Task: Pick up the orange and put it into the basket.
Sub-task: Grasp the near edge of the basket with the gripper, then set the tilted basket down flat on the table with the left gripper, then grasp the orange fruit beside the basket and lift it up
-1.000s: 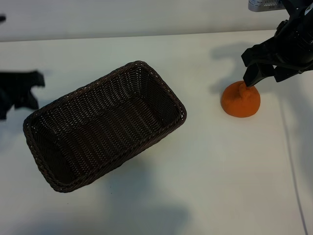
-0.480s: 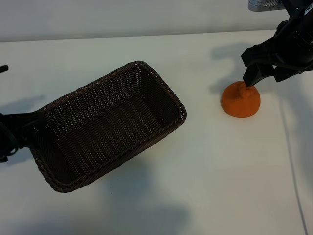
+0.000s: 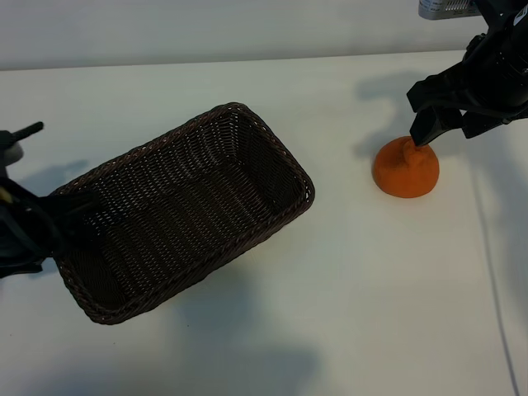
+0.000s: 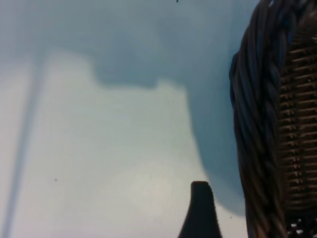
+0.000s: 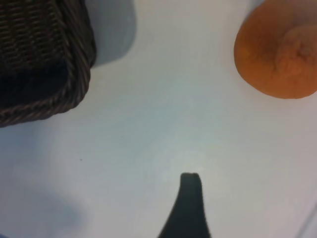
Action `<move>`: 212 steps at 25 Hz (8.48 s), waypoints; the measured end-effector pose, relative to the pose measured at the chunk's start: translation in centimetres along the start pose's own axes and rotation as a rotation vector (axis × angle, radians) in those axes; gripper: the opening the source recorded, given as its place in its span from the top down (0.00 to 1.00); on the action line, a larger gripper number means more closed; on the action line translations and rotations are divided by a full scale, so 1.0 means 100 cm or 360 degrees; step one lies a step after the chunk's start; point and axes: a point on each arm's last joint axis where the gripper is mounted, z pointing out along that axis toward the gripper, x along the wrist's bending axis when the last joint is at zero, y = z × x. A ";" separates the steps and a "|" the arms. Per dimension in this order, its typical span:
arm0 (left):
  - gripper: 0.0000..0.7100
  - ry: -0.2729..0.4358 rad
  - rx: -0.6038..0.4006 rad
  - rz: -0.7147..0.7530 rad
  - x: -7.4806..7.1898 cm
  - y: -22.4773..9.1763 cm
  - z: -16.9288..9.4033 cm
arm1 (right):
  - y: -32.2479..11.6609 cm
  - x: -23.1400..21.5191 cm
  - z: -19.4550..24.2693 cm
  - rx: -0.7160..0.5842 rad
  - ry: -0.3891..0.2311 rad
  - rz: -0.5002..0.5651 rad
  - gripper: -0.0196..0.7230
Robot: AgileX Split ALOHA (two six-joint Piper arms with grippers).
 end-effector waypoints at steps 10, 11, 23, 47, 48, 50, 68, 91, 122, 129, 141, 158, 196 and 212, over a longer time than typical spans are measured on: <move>0.20 -0.0061 0.0034 -0.0034 -0.011 0.008 0.029 | 0.000 0.000 0.000 0.0000 0.0002 0.0001 0.17; 0.20 -0.0061 0.0047 -0.0028 -0.011 0.008 0.032 | 0.000 0.000 0.000 0.0000 0.0002 0.0001 0.17; 0.20 -0.0035 0.0170 -0.0019 -0.013 0.006 0.056 | 0.000 0.000 0.000 0.0000 0.0002 0.0001 0.17; 0.79 -0.0220 0.0192 0.0059 -0.019 -0.002 0.052 | -0.001 0.000 0.000 0.0015 0.0003 0.0001 0.24; 0.79 -0.0252 0.0193 0.0089 -0.020 -0.003 0.049 | -0.001 0.000 0.000 0.0017 0.0004 0.0001 0.24; 0.80 -0.0301 0.0180 0.0138 -0.021 -0.004 0.043 | -0.001 0.000 0.000 0.0020 0.0004 0.0001 0.25; 0.80 -0.0625 0.0052 0.0262 0.003 0.021 -0.003 | -0.002 0.000 0.000 0.0037 0.0006 0.0001 0.25; 0.80 -0.0538 0.0252 0.0652 -0.074 0.115 0.012 | -0.002 0.000 0.000 0.0036 0.0006 0.0001 0.25; 0.80 -0.0457 0.0285 0.0736 -0.104 0.111 0.074 | -0.002 0.000 0.000 0.0041 0.0004 -0.0001 0.25; 0.80 -0.0512 0.0306 0.0715 -0.108 0.112 0.088 | -0.002 0.000 0.000 0.0041 0.0004 -0.0001 0.25; 0.80 -0.0557 0.0311 0.0727 -0.111 0.111 0.089 | -0.002 0.000 0.000 0.0041 0.0004 -0.0001 0.25; 0.10 -0.0614 0.0378 0.0699 -0.119 0.116 0.075 | -0.002 0.000 0.000 0.0045 0.0005 -0.0001 0.25; 0.16 -0.0037 -0.0534 0.0709 -0.062 0.199 -0.162 | -0.003 0.000 0.000 0.0047 -0.0001 -0.0005 0.25; 0.16 -0.0153 -0.0974 0.0760 -0.001 0.073 -0.288 | -0.003 0.000 0.000 0.0049 0.0000 -0.0012 0.25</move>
